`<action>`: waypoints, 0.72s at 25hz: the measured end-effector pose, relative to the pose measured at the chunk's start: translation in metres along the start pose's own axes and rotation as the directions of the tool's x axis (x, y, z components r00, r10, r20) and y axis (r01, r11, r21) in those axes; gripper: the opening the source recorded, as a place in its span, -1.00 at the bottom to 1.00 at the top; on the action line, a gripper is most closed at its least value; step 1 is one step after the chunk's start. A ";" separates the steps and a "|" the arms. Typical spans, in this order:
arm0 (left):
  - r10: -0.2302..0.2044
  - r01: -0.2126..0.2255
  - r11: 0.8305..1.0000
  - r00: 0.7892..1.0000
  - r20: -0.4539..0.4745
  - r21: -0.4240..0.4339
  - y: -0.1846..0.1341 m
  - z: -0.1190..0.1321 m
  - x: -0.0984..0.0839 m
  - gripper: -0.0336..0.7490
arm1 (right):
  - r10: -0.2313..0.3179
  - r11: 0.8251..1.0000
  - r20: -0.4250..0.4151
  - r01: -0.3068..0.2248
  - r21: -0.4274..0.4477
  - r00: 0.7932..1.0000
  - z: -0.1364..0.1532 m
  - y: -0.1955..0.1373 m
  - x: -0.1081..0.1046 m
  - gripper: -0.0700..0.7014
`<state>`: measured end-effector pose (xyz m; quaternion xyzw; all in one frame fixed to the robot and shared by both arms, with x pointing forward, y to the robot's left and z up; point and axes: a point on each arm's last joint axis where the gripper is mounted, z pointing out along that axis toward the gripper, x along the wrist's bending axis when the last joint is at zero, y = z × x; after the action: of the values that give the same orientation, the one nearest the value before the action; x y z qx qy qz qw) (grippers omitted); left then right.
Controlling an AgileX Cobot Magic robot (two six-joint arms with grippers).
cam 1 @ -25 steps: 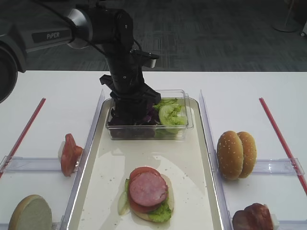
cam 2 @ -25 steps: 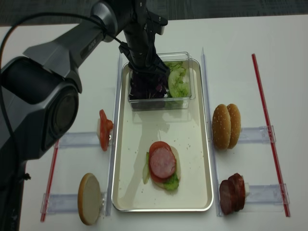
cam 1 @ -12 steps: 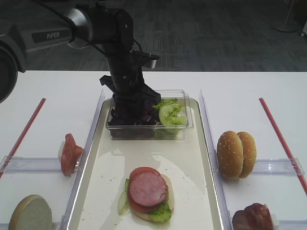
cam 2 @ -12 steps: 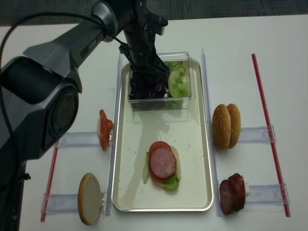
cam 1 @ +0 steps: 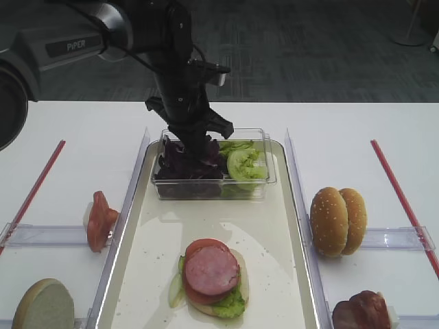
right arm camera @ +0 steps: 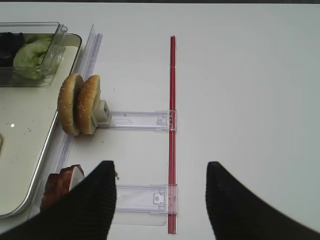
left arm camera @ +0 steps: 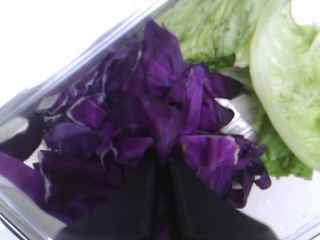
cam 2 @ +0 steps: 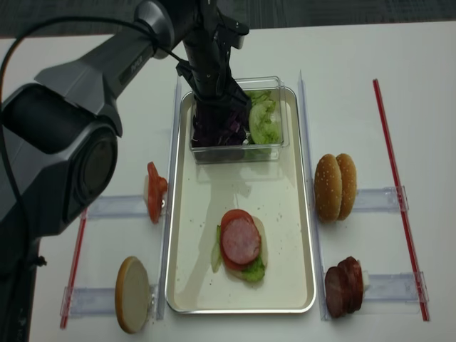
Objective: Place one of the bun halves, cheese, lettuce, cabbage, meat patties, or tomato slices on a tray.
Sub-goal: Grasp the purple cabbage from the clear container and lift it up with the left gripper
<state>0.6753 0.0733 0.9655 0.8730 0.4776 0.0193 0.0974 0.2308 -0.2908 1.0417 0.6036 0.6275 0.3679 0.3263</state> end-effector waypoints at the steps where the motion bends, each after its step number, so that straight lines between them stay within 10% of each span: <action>1: 0.001 -0.001 1.000 1.000 -0.002 -0.016 0.002 -0.004 0.000 -0.94 | 0.000 1.000 0.000 0.000 0.000 1.000 0.000 0.000 0.000 0.30; 18: 0.016 -0.020 0.992 0.999 -0.037 -0.128 0.005 -0.058 -0.002 -0.94 | 0.002 1.000 0.005 -0.002 0.000 1.000 0.000 0.000 0.000 0.30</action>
<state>0.6711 0.0774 1.0236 0.8687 0.4691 0.0664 0.1446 0.2308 -0.2913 1.0417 0.6054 0.6260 0.3666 0.3275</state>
